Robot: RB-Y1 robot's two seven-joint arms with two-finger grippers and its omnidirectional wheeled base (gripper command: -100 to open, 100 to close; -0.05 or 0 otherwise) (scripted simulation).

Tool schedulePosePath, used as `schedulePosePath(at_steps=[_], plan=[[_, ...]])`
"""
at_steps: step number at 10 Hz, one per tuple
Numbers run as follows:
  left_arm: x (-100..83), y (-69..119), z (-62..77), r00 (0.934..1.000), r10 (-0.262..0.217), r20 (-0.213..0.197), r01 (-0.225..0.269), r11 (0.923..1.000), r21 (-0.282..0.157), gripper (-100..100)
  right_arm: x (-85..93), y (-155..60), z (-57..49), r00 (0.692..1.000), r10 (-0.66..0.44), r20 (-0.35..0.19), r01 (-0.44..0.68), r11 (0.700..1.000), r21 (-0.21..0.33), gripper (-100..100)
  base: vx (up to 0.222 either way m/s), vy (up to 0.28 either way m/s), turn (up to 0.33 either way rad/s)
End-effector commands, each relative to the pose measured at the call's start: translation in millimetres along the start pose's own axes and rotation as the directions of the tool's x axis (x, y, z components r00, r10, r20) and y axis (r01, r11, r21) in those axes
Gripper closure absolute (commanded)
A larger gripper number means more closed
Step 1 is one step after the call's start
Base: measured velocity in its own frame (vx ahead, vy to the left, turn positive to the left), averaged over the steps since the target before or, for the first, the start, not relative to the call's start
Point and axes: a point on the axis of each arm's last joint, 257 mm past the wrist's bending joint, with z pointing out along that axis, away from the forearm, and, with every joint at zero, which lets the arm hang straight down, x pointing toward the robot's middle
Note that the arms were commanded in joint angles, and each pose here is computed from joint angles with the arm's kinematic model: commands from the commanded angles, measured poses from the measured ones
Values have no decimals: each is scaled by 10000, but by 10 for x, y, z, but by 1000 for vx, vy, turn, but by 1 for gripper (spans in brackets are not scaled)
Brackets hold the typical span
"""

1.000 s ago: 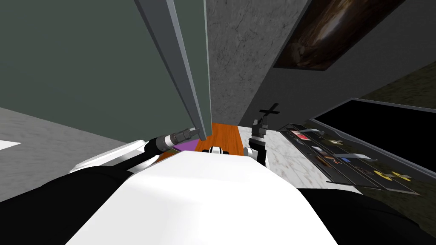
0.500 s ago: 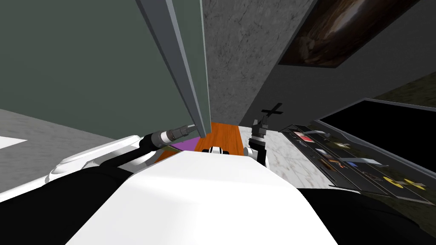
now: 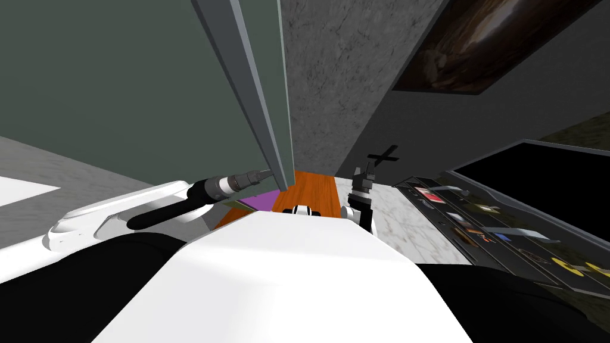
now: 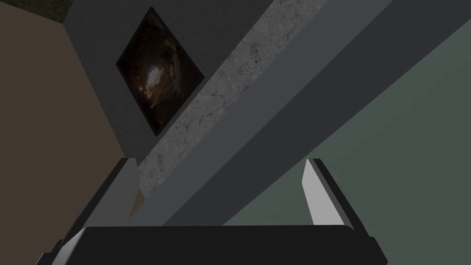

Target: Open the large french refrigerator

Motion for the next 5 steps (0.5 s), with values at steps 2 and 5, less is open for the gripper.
schedulePosePath(at_steps=[2, 5], plan=[[0, 2, 0, 10000, 0, 2, 0, 10000, -7, 0, 0, 0, 0, 10000, 0, 0, 0, 10000, 0, 0, 0, 0, 0], [0, 2, 0, 10000, 0, 2, 0, 10000, -7, 0, 0, 0, 0, 10000, 0, 0, 0, 10000, 0, 0, 0, 0, 0]])
